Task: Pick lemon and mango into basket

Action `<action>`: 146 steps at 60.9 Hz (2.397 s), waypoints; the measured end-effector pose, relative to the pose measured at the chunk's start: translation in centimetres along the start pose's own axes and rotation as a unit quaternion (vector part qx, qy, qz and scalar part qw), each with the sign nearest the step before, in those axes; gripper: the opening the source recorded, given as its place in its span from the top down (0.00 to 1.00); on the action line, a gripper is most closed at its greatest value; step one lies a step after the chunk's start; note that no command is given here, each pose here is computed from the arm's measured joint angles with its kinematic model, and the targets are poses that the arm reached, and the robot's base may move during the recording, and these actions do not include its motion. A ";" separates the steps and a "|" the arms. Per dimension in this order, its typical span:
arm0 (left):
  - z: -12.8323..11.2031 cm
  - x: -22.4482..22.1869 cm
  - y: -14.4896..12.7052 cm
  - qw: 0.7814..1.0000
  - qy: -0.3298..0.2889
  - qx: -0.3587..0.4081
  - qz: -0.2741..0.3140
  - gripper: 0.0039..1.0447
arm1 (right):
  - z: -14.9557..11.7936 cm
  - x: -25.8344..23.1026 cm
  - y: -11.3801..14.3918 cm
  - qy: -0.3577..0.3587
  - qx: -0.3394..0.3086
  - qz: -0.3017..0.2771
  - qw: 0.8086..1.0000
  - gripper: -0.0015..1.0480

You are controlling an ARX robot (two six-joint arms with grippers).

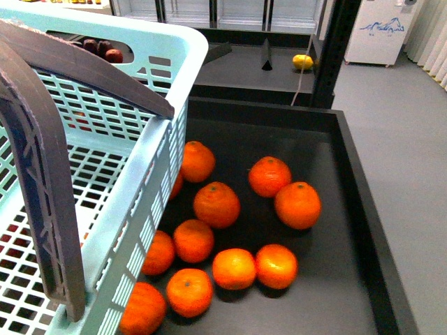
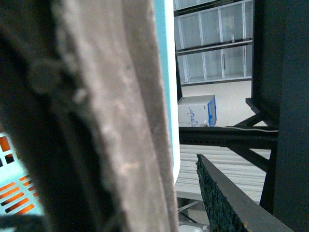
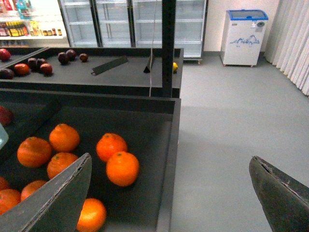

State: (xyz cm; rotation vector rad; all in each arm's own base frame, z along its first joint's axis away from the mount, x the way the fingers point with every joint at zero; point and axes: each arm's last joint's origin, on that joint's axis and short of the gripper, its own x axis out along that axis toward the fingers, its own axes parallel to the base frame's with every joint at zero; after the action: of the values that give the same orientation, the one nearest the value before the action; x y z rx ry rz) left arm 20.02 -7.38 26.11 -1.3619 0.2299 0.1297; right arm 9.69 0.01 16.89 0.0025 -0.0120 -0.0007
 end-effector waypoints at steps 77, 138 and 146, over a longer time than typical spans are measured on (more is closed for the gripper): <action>0.0 0.0 0.0 1.000 0.000 0.000 -0.001 0.73 | 0.0 0.0 0.0 0.000 0.000 0.001 1.000 0.08; 0.1 -0.1 0.0 1.000 -0.004 0.001 -0.001 0.73 | 0.0 0.0 0.0 -0.001 0.000 -0.001 1.000 0.08; 0.1 0.0 0.0 1.000 -0.001 0.000 -0.001 0.73 | 0.0 0.0 0.0 0.000 0.000 0.003 1.000 0.08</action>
State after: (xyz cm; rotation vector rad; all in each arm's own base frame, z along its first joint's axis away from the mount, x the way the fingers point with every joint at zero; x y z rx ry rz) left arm 19.98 -7.33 26.14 -1.3620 0.2275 0.1290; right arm 9.68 0.02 16.90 0.0028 -0.0128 0.0046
